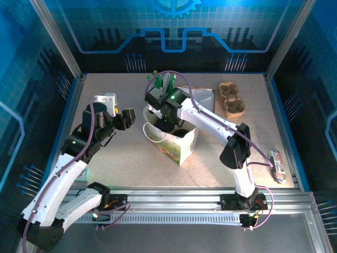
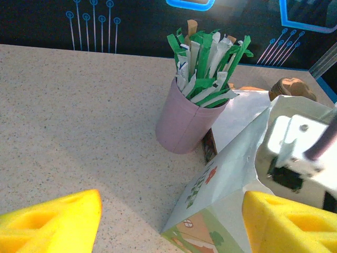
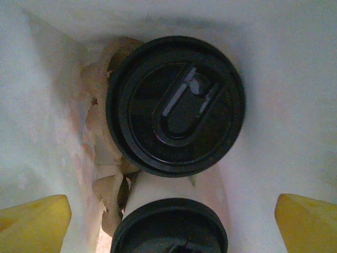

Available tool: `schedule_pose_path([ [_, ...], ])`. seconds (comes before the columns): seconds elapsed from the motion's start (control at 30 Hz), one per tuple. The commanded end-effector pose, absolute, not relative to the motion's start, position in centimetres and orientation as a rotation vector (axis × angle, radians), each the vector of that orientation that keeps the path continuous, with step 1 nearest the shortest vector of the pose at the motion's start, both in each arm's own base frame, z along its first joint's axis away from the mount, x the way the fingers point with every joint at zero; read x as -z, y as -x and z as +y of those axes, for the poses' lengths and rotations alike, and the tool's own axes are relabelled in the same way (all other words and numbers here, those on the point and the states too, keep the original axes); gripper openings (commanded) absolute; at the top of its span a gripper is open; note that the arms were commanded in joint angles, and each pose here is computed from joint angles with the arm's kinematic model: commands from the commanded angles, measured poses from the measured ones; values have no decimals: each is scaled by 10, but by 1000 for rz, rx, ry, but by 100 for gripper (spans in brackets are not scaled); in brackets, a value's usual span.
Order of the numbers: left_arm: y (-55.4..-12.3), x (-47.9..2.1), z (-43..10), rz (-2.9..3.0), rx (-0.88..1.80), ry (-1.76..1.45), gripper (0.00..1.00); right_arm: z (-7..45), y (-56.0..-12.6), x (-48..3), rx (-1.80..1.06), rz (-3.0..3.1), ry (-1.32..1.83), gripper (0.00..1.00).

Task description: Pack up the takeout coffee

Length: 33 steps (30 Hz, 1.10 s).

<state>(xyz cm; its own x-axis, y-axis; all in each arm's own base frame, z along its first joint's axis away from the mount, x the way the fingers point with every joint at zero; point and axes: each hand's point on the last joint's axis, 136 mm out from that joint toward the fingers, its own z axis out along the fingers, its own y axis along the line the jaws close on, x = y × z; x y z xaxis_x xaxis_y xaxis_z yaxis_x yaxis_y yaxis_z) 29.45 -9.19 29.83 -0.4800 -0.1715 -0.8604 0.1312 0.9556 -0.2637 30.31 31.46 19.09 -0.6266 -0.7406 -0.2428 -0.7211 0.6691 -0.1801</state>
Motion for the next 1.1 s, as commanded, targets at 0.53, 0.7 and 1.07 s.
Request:
schedule_pose_path([
  [0.53,-299,-297,-89,2032,344,33,72,311,-284,-277,45,2414,1139,100],
  [0.7,-299,-297,-90,2033,344,33,72,308,-281,-294,30,2373,1114,100],
  [1.07,-299,-297,-90,2035,344,33,72,302,-270,-326,-35,2315,1077,100],
])
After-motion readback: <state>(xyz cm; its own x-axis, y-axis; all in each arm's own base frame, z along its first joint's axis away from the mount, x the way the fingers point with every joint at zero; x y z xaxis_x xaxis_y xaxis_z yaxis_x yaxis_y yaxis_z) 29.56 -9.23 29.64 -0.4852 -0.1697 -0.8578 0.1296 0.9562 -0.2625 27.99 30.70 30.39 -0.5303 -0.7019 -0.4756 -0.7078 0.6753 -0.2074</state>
